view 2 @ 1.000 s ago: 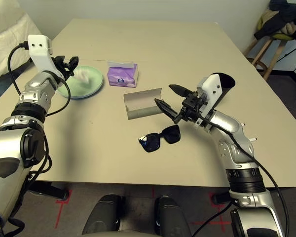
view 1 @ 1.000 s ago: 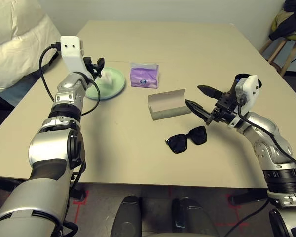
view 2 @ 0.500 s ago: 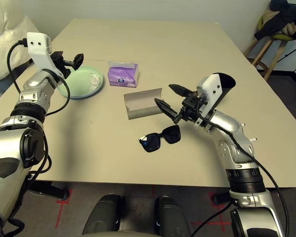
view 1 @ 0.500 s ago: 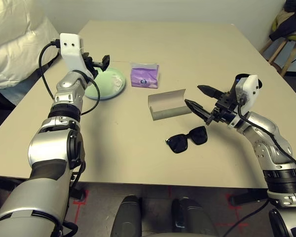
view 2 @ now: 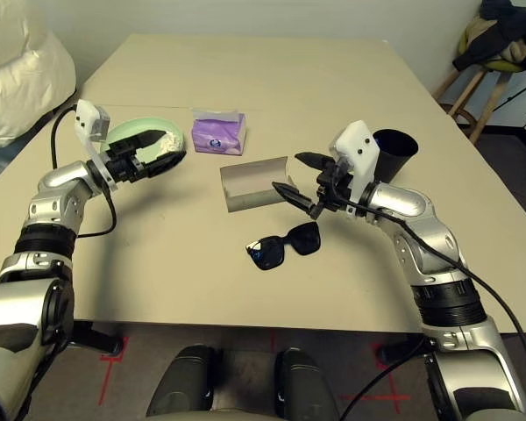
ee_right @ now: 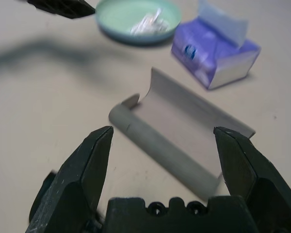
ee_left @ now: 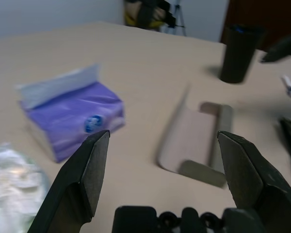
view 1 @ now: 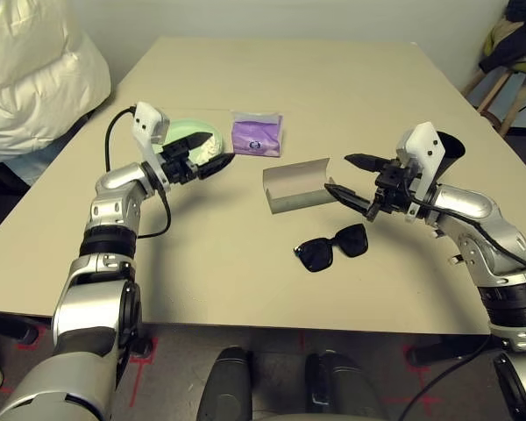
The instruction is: Organize and tidy the items on the table.
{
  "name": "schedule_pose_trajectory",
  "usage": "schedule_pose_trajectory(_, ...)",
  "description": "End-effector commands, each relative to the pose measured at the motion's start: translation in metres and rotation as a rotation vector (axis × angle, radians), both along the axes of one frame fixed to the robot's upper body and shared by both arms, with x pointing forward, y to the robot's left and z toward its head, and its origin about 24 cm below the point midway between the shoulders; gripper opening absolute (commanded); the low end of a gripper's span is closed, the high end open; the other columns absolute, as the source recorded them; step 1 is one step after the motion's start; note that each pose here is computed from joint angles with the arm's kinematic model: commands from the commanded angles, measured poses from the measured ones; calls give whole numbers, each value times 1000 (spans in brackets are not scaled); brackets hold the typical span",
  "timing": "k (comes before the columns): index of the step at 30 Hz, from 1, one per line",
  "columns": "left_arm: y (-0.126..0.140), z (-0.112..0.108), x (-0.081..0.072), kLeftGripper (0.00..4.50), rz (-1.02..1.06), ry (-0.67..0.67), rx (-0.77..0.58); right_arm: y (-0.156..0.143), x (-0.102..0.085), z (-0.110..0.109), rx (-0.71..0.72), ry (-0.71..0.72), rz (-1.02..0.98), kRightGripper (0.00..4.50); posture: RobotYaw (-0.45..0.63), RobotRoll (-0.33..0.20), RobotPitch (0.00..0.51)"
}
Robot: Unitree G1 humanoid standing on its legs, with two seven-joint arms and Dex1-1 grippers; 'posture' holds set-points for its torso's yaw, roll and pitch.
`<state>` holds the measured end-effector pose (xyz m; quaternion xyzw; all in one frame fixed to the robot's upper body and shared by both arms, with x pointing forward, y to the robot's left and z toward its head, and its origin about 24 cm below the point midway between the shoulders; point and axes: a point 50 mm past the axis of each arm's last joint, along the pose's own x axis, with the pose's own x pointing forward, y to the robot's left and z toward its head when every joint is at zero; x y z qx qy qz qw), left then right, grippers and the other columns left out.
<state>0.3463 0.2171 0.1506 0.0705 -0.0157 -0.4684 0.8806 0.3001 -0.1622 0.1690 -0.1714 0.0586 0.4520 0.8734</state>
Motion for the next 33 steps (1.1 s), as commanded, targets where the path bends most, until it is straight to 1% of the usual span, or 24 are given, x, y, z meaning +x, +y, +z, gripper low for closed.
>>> schedule_pose_trajectory(1,-7,-5,-12,4480,-91,-6,73,5,-6,8,-118,8,60,4500,238,0,117)
schedule_pose_trajectory(5,-16,-8,-20,4480,-137,-46,104,4,-6,16,-239,8,112,4500,253,0,125)
schedule_pose_trajectory(8,-22,-12,-24,4480,-166,-78,127,7,-5,22,-414,13,142,4500,264,0,131)
schedule_pose_trajectory(11,-26,-16,-28,4480,-192,-69,140,12,-6,23,-589,19,219,4500,278,0,135)
schedule_pose_trajectory(13,-28,-18,-31,4480,-212,-61,147,14,-8,23,-658,21,271,4500,282,0,136)
schedule_pose_trajectory(17,-34,-29,-43,4480,-274,-33,217,18,-12,21,-841,15,439,4500,317,0,141)
schedule_pose_trajectory(19,-36,-31,-46,4480,-289,-30,226,16,-11,19,-881,12,467,4500,330,0,144)
schedule_pose_trajectory(27,-42,-31,-58,4480,-339,1,227,20,-6,13,-939,7,529,4500,342,0,154)
schedule_pose_trajectory(33,-42,-31,-61,4480,-343,12,232,28,-6,7,-953,10,557,4500,339,0,157)
